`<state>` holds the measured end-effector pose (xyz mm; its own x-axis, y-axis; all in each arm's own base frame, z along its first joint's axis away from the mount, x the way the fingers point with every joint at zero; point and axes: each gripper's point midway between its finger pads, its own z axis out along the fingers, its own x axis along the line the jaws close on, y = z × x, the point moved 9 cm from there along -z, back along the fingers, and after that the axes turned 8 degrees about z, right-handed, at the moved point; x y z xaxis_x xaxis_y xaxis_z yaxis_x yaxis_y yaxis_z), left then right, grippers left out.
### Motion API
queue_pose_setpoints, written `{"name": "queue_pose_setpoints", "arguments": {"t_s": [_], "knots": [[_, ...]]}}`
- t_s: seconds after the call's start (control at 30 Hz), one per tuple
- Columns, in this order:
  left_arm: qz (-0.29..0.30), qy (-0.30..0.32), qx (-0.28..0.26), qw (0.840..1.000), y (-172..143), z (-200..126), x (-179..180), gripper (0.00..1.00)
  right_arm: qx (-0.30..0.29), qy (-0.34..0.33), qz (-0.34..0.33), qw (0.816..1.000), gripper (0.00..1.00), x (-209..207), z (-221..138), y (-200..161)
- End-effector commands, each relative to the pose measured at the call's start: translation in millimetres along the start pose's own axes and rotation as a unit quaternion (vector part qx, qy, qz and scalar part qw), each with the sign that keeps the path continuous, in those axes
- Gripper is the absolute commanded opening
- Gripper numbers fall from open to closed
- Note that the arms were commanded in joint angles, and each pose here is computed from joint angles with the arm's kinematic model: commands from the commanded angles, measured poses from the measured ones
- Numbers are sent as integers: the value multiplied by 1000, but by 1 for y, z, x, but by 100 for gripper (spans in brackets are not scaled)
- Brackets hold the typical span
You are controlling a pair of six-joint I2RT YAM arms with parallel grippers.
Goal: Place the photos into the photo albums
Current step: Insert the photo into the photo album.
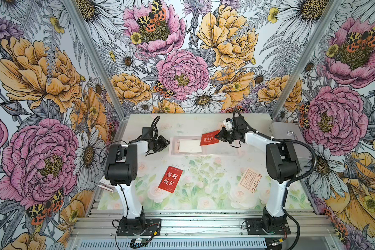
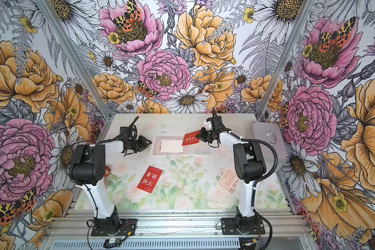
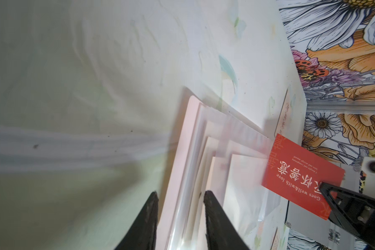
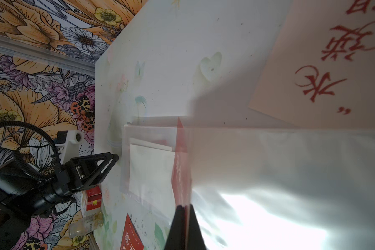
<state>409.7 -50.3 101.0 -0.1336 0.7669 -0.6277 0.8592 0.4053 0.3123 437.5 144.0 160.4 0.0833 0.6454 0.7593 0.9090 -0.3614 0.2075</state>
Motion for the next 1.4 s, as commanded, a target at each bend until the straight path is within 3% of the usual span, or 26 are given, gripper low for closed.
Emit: {"name": "queue_pose_setpoints", "arguments": {"t_s": [0.0,0.63,1.37], "knots": [[20,-17,-6,1000,5,1,-6,37,3,9,-10,1000,0,3,2,5],[18,-17,-3,1000,5,5,-4,37,64,-15,-25,997,0,-7,3,-4],[23,-24,2,999,4,13,-8,37,78,-28,-17,996,0,-16,15,-3]]}}
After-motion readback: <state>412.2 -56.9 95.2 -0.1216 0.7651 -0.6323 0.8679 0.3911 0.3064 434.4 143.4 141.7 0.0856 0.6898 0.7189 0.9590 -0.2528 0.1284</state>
